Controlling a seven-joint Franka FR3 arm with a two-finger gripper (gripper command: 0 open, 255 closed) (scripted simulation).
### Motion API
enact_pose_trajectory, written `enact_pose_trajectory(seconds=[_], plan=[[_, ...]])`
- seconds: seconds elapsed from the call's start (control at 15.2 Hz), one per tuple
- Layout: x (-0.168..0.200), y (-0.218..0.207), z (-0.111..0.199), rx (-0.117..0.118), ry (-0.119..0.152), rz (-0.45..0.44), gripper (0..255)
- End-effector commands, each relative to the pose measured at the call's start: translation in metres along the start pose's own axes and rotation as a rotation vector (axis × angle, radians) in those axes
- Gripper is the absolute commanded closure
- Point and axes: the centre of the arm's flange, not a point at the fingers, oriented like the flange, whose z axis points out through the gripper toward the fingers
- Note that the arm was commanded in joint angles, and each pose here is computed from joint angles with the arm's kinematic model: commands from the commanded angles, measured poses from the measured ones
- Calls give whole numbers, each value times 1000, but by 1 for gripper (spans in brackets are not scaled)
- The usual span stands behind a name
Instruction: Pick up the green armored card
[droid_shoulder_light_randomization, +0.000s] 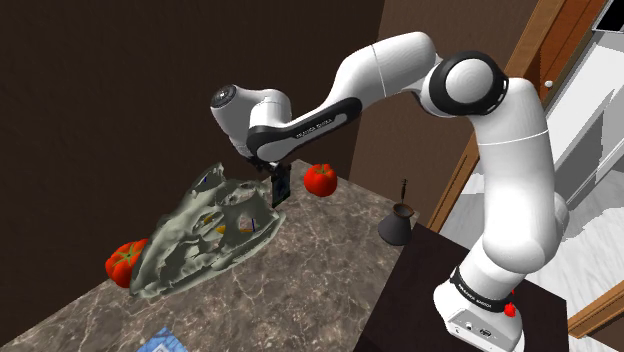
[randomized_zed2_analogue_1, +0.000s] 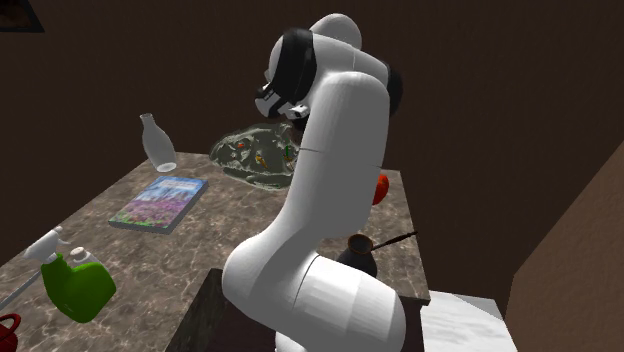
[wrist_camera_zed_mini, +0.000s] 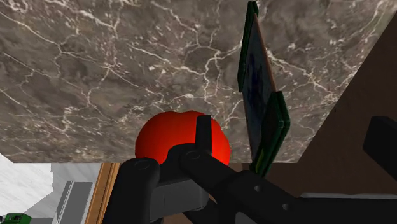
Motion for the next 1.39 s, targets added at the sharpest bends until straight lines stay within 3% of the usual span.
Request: enact_pose_trajectory(seconds=[0.0, 0.07, 0.66, 1.32], plan=[[-2, 0, 4, 0, 0, 0, 0], [-2, -1, 5, 0, 0, 0, 255], [-2, 0, 4, 0, 0, 0, 255], [23, -1, -43, 0, 0, 0, 255]])
